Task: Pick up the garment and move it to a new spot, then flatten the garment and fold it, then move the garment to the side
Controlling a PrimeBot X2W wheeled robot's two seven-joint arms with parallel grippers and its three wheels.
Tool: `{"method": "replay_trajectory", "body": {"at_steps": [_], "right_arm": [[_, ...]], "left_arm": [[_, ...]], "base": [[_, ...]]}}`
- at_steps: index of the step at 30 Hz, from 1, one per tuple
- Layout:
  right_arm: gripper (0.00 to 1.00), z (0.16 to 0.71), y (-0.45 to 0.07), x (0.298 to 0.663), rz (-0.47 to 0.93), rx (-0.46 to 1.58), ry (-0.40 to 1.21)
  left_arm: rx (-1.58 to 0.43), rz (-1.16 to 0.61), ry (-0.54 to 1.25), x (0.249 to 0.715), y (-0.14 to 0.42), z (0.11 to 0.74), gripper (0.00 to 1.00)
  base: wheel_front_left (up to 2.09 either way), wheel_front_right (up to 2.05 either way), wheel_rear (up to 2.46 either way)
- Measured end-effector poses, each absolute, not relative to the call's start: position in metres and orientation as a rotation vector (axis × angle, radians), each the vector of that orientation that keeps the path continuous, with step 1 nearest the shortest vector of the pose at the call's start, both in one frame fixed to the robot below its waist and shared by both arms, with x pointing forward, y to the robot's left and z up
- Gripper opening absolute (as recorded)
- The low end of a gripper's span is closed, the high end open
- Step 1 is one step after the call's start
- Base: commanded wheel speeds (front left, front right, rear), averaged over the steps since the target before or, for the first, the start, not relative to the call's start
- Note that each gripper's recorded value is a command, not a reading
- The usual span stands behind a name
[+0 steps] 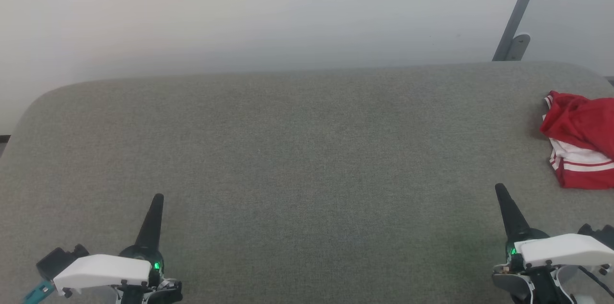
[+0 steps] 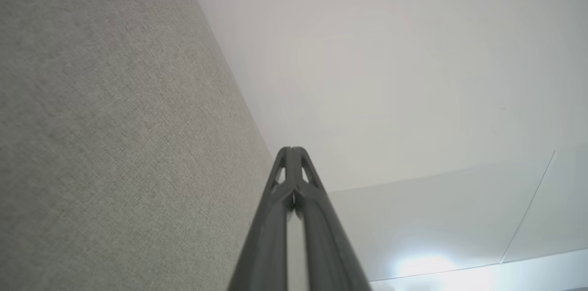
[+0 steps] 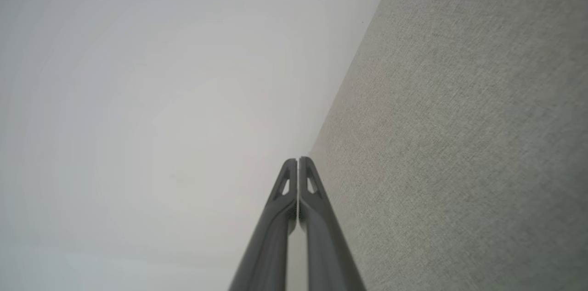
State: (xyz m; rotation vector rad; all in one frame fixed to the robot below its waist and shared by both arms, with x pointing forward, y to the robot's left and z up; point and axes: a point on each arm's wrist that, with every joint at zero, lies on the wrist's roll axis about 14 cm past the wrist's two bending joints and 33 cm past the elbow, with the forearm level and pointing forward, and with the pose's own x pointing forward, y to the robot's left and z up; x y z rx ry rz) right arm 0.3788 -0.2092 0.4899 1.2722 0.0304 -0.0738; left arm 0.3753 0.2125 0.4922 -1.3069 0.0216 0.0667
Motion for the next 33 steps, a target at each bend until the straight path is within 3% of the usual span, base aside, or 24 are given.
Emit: {"method": "replay_trajectory", "body": {"at_steps": [33], "right_arm": [[0.0, 0.503, -0.201, 0.387, -0.014, 1.541, 0.01]], "left_arm": [[-1.542, 0.016, 0.013, 0.386, 0.201, 0.502, 0.0]], "base": [[0.0, 0.0, 0.0]]}}
